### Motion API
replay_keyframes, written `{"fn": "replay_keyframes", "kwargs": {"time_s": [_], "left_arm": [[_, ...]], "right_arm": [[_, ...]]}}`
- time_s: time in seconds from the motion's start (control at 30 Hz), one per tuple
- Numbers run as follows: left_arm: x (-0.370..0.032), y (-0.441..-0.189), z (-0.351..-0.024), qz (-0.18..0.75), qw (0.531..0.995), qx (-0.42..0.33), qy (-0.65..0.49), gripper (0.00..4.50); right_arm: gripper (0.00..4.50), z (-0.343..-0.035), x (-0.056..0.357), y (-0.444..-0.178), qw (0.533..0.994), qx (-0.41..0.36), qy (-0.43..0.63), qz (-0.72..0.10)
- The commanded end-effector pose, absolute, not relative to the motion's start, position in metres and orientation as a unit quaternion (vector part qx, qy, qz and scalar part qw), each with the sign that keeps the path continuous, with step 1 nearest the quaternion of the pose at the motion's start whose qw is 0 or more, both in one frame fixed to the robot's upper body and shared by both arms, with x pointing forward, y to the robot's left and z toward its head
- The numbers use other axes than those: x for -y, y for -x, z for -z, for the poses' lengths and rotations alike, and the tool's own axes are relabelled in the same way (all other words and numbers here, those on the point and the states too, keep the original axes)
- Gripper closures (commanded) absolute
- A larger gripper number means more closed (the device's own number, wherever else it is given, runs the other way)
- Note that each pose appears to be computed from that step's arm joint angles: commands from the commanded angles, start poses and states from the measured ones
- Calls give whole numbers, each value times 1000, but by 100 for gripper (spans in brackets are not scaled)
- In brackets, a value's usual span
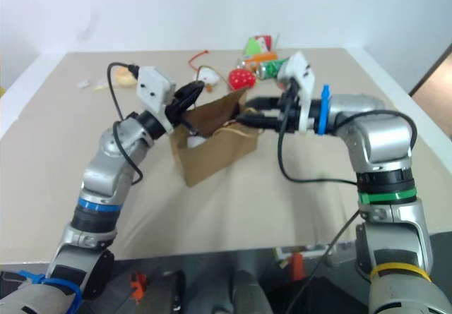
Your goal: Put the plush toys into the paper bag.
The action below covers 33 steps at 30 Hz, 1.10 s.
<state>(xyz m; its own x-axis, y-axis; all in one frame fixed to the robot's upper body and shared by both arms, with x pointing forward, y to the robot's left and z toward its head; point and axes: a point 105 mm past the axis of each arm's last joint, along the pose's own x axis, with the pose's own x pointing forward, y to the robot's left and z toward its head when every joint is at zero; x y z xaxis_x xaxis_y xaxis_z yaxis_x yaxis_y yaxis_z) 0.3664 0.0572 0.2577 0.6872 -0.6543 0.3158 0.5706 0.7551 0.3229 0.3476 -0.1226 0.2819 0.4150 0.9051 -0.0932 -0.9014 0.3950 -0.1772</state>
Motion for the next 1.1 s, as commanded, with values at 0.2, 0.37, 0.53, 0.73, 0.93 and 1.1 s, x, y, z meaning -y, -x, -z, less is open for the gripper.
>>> {"fn": "replay_keyframes", "kwargs": {"time_s": [0.2,0.37,0.53,0.73,0.93,1.1], "left_arm": [[-66,-353,-275,372,897,231,-60,362],[-74,-345,-289,392,886,244,-40,175],[-103,-319,-305,424,870,252,-18,4],[-128,-307,-272,446,876,171,-73,0],[-127,-303,-240,452,878,130,-89,0],[-121,-297,-232,459,875,124,-90,0]], "right_arm": [[0,-306,153,-355,869,42,58,-489],[0,-289,191,-371,901,13,94,-424],[0,-256,218,-369,893,-60,176,-410],[155,-227,179,-332,807,-117,209,-540],[306,-216,108,-302,730,-71,226,-641],[306,-219,66,-302,719,-17,210,-662]]}}
